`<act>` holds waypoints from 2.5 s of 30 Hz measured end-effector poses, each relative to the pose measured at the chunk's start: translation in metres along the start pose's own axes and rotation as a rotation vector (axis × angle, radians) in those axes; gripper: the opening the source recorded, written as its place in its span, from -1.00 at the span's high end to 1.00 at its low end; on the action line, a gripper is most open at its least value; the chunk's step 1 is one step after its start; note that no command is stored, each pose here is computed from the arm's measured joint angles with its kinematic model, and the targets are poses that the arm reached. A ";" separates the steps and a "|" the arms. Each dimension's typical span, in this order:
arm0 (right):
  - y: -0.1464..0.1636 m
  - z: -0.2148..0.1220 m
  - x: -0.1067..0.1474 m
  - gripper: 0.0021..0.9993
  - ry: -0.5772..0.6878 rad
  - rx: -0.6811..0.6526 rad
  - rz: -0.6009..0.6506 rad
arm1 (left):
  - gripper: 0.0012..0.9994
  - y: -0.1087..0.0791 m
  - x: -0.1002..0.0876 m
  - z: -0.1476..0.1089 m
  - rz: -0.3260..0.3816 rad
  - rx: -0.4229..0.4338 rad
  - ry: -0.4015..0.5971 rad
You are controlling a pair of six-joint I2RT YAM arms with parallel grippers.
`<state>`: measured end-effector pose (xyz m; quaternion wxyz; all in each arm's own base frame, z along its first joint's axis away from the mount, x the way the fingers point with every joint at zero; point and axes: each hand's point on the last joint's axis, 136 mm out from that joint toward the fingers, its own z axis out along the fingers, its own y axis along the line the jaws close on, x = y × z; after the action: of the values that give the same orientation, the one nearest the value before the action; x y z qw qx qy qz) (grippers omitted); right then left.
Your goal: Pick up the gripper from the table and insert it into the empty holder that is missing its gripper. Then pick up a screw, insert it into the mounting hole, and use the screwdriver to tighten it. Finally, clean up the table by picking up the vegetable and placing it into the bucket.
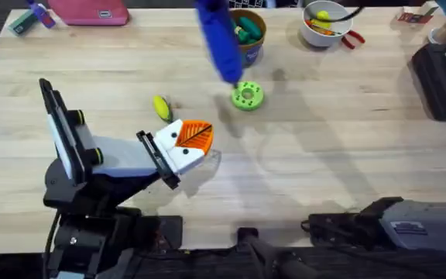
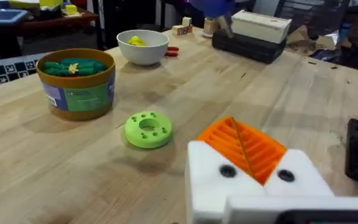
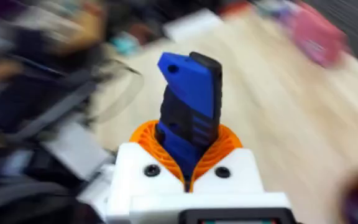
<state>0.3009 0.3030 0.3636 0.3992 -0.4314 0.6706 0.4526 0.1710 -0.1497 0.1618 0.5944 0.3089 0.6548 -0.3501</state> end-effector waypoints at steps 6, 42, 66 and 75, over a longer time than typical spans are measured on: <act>-0.041 -0.031 0.018 0.95 0.219 0.332 -0.192 | 0.97 0.000 0.000 0.000 0.000 0.000 0.000; -0.182 -0.137 0.330 0.95 1.298 0.215 -0.399 | 0.97 0.000 0.000 0.000 0.000 0.000 0.000; -0.146 -0.119 0.257 -0.98 1.196 0.335 -0.558 | -0.97 0.001 0.000 0.000 0.004 -0.003 0.000; -0.133 -0.088 0.142 -0.98 0.721 0.692 -0.522 | -0.97 0.015 -0.002 -0.002 -0.027 -0.096 0.007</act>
<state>0.3696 0.1595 0.2206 0.3616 -0.5542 0.7450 -0.0836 0.1824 -0.1394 0.1630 0.6013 0.2724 0.6770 -0.3253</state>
